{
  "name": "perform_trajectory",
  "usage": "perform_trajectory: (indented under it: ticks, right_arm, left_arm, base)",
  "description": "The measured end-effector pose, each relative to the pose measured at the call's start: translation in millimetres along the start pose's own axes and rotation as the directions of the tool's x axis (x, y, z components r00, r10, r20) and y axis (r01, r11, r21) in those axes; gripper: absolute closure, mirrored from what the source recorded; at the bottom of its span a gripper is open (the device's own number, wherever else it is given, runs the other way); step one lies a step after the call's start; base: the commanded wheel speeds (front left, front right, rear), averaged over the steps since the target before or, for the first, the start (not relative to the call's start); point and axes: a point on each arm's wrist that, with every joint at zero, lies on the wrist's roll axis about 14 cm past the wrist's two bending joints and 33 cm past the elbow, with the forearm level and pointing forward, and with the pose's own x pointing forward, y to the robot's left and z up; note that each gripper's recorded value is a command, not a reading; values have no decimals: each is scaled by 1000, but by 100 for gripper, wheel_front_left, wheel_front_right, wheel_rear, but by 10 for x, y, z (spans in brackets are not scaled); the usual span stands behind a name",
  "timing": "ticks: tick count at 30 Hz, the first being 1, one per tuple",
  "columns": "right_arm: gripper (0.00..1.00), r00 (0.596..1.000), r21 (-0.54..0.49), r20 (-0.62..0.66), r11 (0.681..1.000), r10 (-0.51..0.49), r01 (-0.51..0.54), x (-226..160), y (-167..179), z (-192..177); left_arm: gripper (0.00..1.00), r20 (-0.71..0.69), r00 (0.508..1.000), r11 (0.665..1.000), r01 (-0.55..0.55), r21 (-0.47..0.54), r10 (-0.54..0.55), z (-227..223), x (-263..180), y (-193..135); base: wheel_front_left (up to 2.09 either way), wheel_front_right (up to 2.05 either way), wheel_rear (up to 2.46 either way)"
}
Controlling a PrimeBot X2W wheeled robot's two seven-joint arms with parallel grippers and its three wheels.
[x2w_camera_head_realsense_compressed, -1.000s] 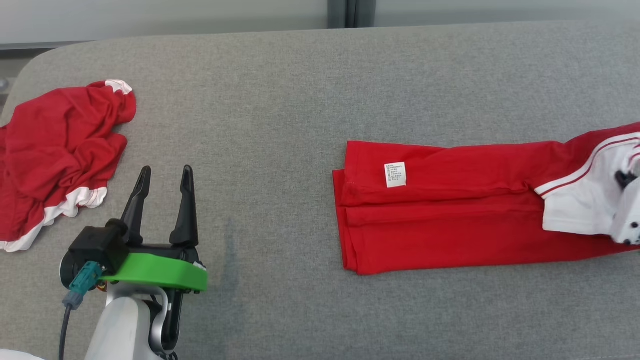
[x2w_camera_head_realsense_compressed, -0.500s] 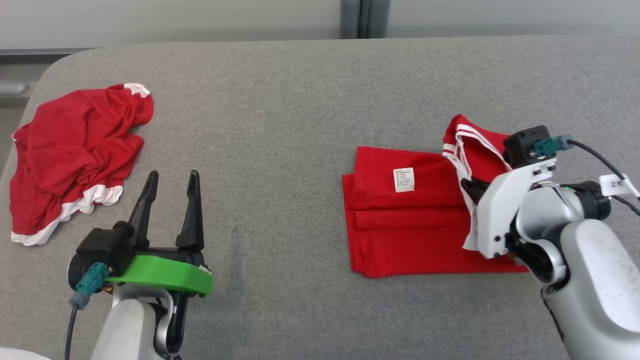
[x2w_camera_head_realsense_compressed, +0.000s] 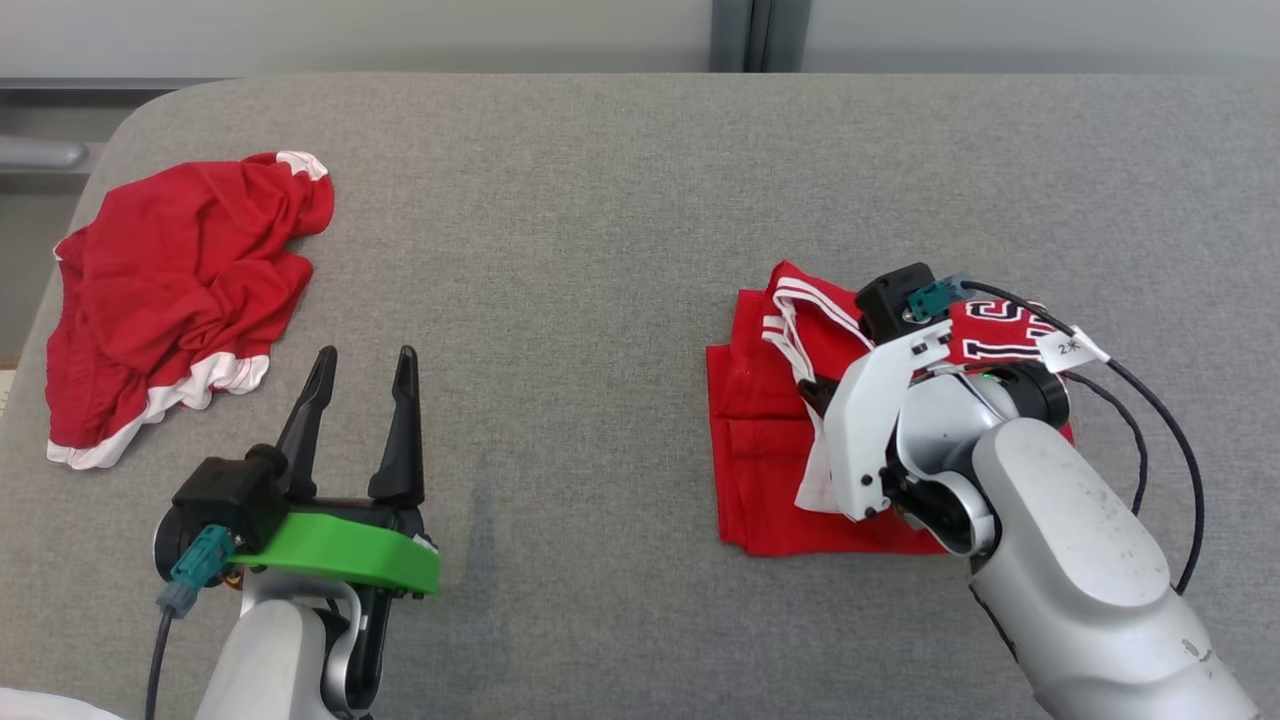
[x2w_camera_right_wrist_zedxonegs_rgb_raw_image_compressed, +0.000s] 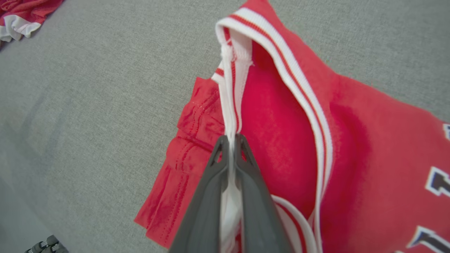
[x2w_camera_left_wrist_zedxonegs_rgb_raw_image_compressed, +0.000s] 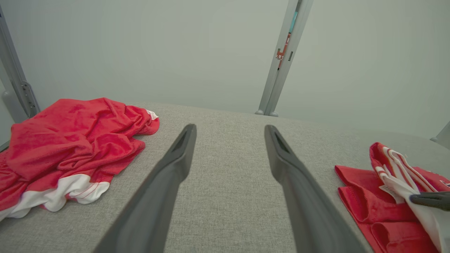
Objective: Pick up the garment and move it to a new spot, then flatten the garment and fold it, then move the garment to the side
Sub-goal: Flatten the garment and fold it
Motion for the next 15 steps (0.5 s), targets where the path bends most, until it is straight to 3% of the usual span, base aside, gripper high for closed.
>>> perform_trajectory:
  ticks: [11, 12, 13, 15]
  right_arm:
    - [100, 999, 19, -33, 999, 38, -38, 196, 94, -91]
    - [39, 999, 25, -26, 999, 42, -41, 205, 101, -79]
    - [0, 999, 33, -24, 998, 47, -46, 213, 113, -77]
    - [0, 998, 56, -10, 996, 64, -63, 223, 161, -60]
  left_arm:
    - [0, -11, 1000, 1000, 3, -7, -3, -53, 49, -14]
    - [0, -11, 1000, 1000, 3, -7, -3, -55, 53, -18]
    - [0, -11, 1000, 1000, 4, -8, -5, -55, 58, -22]
    - [0, -10, 1000, 1000, 5, -8, -5, -54, 63, -24]
  base:
    - [0, 0, 0]
    - [0, 0, 0]
    - [0, 0, 0]
    - [0, 0, 0]
